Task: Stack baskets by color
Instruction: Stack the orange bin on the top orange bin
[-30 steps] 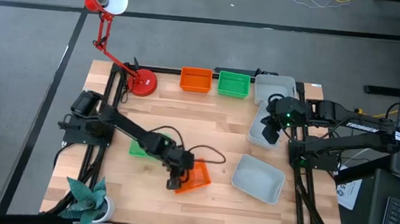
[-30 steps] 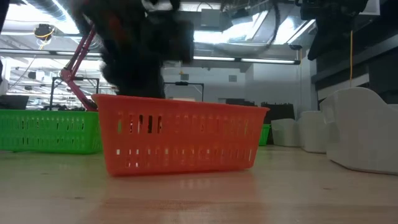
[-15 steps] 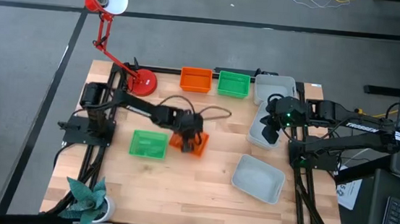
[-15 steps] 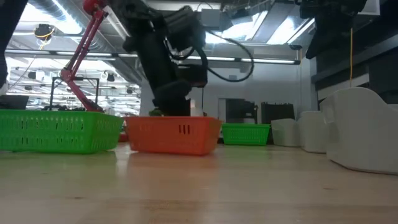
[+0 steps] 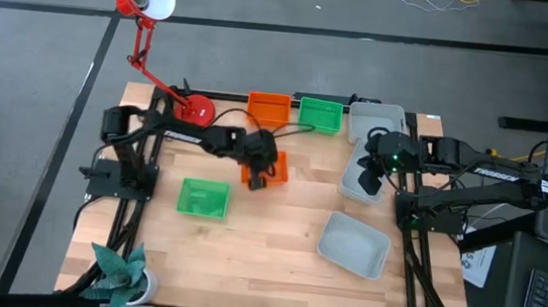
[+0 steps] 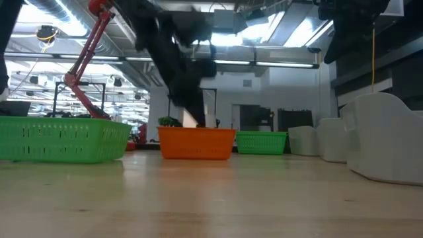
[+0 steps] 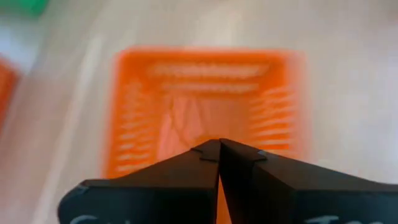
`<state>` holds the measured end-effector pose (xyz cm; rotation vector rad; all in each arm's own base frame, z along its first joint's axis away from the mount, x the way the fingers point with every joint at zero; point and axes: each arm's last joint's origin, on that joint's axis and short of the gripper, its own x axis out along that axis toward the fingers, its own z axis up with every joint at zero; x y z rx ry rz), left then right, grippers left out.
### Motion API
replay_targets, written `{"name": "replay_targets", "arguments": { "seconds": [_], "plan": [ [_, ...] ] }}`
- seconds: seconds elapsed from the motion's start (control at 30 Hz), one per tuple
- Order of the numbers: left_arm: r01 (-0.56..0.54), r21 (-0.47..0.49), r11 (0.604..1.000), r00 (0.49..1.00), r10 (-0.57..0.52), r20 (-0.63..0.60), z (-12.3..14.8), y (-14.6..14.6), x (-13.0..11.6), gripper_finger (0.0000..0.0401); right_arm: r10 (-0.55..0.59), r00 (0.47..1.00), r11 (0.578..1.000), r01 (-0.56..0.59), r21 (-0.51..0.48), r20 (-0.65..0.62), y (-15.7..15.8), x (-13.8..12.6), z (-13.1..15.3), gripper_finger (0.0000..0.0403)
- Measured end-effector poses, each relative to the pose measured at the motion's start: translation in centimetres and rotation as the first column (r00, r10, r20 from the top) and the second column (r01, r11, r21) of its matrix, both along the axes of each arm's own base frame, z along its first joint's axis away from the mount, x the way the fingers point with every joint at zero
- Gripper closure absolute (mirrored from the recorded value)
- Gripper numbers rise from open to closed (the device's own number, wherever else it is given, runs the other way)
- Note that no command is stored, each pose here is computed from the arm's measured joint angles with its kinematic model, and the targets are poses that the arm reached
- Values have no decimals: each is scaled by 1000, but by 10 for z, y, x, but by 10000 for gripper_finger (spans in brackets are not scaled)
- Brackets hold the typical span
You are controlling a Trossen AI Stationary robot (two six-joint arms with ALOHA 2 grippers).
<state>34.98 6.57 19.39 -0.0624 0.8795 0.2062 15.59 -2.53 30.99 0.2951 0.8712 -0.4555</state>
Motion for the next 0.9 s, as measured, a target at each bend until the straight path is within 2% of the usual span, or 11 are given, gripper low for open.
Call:
{"name": "replay_targets", "arguments": {
  "seconds": [0.1, 0.2, 0.37, 0.47, 0.6, 0.77, 0.9],
  "plan": [
    [42, -23, 999, 996, -40, 76, 25, -24, -5, 401, 0, 1000, 1000, 0, 0, -1, 0, 0, 0, 366],
    [111, 1, 994, 983, -110, 144, 46, -46, -11, 401, -1, 1000, 1000, 1, 1, -3, 0, 0, 0, 366],
    [232, 60, 971, 955, -239, 178, 59, -74, -15, 401, -3, 1000, 1000, 3, 2, -3, 0, 0, 0, 366],
    [240, 63, 969, 956, -248, 158, 56, -80, -15, 390, -3, 1000, 1000, 3, 2, -3, 0, 0, 0, 366],
    [232, 66, 971, 966, -238, 105, 43, -80, -10, 353, -3, 1000, 1000, 3, 2, -4, 0, 0, 0, 366],
    [176, 134, 975, 981, -184, 55, 27, -71, -2, 304, -3, 1000, 1000, 3, 3, -10, 0, -1, -1, 366],
    [135, 144, 980, 989, -141, 33, 20, -63, 1, 287, -3, 1000, 1000, 3, 3, -10, 0, -1, -1, 366]
  ]
}}
